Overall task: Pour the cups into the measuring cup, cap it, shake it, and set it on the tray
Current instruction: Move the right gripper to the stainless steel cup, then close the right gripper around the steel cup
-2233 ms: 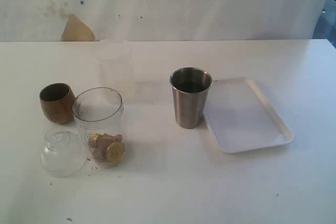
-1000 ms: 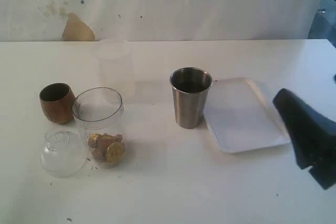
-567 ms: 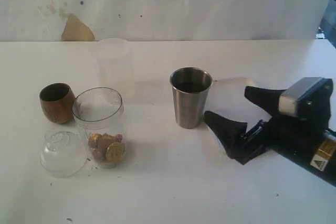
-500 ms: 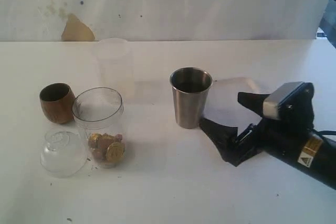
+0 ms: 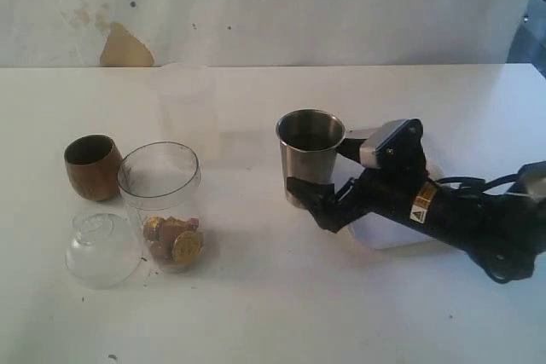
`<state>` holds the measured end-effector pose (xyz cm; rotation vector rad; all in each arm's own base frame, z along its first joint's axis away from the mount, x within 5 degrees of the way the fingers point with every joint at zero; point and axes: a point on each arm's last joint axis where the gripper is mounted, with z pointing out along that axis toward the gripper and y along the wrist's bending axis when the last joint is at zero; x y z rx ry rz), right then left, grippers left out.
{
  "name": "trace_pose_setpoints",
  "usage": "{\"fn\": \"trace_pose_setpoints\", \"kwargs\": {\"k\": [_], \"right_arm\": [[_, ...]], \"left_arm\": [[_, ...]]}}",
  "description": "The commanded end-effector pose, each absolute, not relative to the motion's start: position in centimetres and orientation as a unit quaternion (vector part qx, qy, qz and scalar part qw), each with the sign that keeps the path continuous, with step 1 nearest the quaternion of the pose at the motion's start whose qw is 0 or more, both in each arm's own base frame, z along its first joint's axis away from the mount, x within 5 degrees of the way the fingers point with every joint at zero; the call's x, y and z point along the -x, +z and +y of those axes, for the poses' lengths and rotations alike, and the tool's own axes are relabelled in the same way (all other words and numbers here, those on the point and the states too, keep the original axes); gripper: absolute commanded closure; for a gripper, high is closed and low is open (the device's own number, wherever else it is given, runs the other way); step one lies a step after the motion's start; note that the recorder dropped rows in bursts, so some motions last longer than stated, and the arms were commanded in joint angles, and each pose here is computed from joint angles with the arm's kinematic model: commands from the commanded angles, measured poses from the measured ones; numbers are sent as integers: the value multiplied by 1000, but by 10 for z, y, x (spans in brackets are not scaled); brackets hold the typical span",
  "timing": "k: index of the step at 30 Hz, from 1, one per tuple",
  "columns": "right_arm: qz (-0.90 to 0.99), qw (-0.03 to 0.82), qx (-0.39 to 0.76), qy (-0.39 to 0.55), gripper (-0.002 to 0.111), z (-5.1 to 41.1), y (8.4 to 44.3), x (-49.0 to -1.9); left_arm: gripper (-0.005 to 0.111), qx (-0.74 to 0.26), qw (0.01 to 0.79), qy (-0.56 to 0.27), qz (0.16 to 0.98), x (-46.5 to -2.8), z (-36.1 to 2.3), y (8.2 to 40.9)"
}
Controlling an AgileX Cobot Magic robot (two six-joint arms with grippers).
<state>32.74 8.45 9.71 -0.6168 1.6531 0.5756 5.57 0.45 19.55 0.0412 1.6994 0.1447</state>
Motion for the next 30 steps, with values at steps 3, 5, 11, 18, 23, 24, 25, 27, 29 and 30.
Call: {"fn": "trace_pose_setpoints", "kwargs": {"k": [3, 5, 11, 18, 23, 24, 25, 27, 29, 30], "right_arm": [[687, 621, 271, 261, 3, 104, 104, -342], [684, 629, 265, 257, 3, 105, 107, -347], [684, 637, 255, 249, 3, 106, 111, -355], [681, 631, 267, 260, 3, 124, 101, -364], [688, 625, 265, 255, 3, 126, 97, -367], [690, 625, 263, 253, 3, 125, 97, -367], [696, 623, 256, 248, 3, 124, 96, -368], [705, 622, 242, 240, 3, 122, 95, -370], [713, 618, 235, 233, 3, 120, 93, -371], [712, 618, 238, 234, 3, 121, 93, -370]], "left_arm": [[107, -19, 662, 68, 747, -56, 5, 195], [107, -19, 662, 68, 747, -56, 5, 195], [107, -19, 662, 68, 747, -56, 5, 195], [107, -19, 662, 68, 747, -56, 5, 195], [107, -19, 662, 68, 747, -56, 5, 195], [107, -19, 662, 68, 747, -56, 5, 195], [107, -19, 662, 68, 747, -56, 5, 195], [107, -19, 662, 68, 747, -56, 5, 195], [107, -19, 662, 68, 747, -56, 5, 195], [107, -19, 662, 68, 747, -56, 5, 195]]}}
